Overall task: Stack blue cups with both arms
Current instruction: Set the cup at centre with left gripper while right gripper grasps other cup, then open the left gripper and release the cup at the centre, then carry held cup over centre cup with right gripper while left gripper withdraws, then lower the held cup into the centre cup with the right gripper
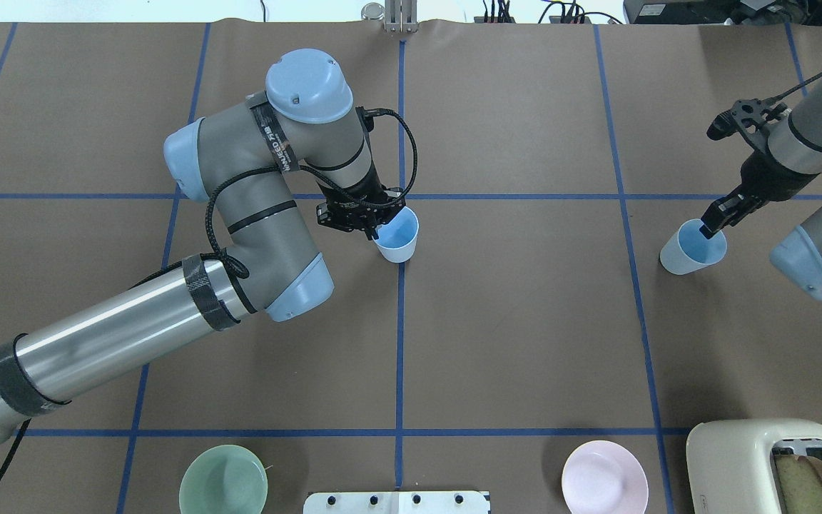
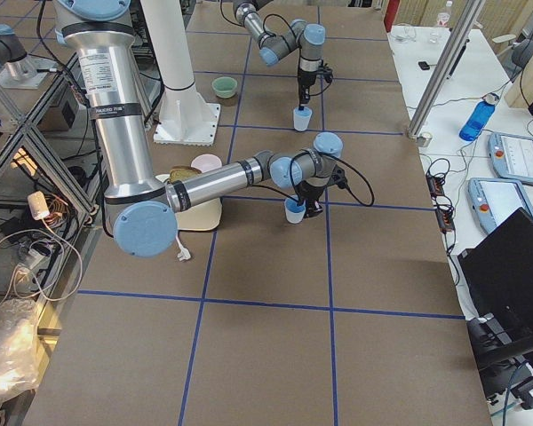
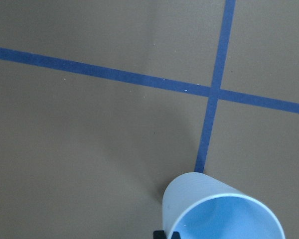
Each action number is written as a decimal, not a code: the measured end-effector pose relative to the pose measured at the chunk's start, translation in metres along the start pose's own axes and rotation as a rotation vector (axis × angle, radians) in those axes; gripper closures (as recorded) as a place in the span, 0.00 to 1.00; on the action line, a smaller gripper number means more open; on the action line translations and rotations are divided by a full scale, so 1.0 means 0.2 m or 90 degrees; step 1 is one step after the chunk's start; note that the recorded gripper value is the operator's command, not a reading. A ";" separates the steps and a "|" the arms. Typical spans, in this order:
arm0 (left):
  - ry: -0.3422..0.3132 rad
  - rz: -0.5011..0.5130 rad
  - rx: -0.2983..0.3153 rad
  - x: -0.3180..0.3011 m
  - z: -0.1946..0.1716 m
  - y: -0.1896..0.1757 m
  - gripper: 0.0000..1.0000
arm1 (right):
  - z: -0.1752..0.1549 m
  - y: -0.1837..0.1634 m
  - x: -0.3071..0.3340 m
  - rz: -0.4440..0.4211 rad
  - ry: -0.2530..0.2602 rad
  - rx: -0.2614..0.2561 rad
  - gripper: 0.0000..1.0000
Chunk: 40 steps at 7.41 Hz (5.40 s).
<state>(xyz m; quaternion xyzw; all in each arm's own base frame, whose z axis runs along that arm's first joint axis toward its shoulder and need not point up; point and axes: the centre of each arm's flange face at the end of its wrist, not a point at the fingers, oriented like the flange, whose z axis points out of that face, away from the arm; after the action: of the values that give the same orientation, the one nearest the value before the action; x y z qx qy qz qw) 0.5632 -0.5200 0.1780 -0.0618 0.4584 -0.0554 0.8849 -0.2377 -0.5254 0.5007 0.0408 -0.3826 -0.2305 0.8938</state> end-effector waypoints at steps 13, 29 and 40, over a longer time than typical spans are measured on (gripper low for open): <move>0.014 0.012 0.006 0.00 -0.05 -0.01 0.65 | 0.07 0.05 -0.05 0.003 0.006 -0.010 0.78; 0.020 0.149 0.039 -1.12 -0.67 -0.40 0.65 | -0.50 -0.49 -0.90 0.097 -0.043 0.019 0.88; -0.042 0.259 0.036 -1.84 -0.67 -0.42 0.65 | -0.38 -0.91 -1.95 0.179 -0.090 0.060 0.88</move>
<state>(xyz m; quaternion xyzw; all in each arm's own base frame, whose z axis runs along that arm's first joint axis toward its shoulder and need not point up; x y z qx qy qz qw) 0.2390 -0.5542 0.4109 0.0549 0.4306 0.1138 0.8936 -0.4877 -0.5228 0.1429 0.0127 -0.4567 -0.0870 0.8853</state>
